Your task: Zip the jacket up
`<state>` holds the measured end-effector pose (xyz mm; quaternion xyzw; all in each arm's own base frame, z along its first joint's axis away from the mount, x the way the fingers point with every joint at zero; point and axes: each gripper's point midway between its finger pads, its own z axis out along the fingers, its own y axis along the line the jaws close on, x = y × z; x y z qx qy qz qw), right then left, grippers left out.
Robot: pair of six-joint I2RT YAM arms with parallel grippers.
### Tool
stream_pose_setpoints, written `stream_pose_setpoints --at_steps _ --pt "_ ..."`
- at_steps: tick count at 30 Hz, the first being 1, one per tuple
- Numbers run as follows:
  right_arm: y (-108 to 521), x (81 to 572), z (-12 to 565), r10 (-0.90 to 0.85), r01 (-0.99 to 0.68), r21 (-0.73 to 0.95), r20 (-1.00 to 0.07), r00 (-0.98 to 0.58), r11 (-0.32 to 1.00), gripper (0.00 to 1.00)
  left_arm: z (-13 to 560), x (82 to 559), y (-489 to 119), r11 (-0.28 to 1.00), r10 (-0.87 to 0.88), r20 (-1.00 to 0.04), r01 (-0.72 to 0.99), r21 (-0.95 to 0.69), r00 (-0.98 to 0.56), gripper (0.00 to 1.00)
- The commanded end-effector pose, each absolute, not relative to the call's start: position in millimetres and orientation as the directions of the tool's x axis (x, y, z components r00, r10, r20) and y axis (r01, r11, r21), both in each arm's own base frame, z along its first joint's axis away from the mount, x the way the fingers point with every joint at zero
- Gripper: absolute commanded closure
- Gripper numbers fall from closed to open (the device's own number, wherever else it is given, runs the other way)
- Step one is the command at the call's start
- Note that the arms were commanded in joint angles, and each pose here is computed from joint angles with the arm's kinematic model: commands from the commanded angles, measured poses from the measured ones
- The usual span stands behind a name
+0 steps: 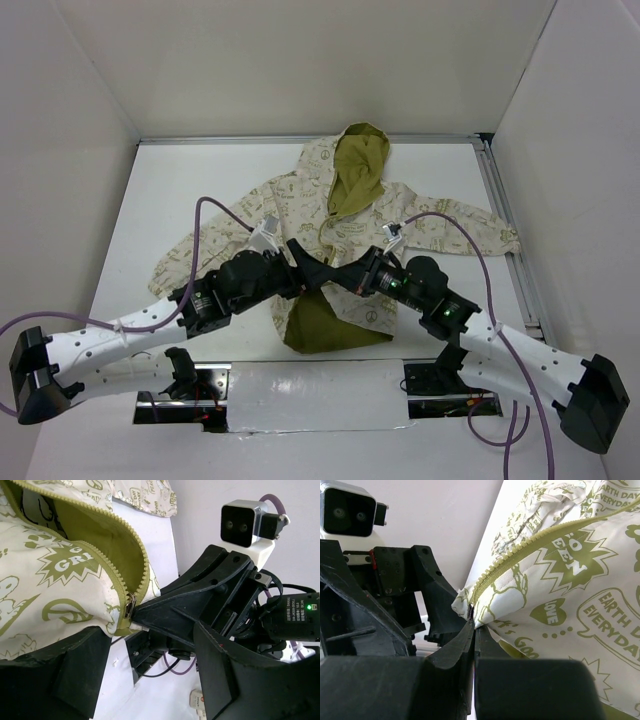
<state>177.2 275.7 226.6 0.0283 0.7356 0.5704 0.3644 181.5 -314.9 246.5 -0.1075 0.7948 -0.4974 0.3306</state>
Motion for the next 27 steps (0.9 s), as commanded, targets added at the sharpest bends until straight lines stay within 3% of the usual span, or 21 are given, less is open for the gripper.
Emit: stream_pose_setpoints --at_steps 1,11,17,22,23,27 --pt "282 177 267 0.483 -0.430 0.864 -0.503 -0.717 0.262 1.00 284 183 -321 0.389 -0.522 -0.462 0.282 -0.877 -0.717 0.25" --pt "286 172 272 0.464 -0.409 0.885 -0.465 -0.754 0.222 1.00 286 183 -321 0.366 -0.518 -0.471 0.313 -0.876 -0.714 0.48" --pt "288 171 261 0.447 -0.372 0.899 -0.438 -0.780 0.230 1.00 286 184 -314 0.375 -0.533 -0.472 0.304 -0.876 -0.702 0.75" --pt "288 171 266 0.449 -0.377 0.898 -0.439 -0.778 0.225 1.00 284 184 -314 0.387 -0.524 -0.491 0.319 -0.865 -0.696 0.86" --pt "288 171 266 0.447 -0.380 0.897 -0.442 -0.778 0.226 1.00 287 185 -313 0.393 -0.525 -0.499 0.324 -0.861 -0.690 0.94" --pt "289 169 264 0.429 -0.387 0.893 -0.450 -0.783 0.229 1.00 289 186 -313 0.406 -0.514 -0.531 0.354 -0.842 -0.673 1.00"
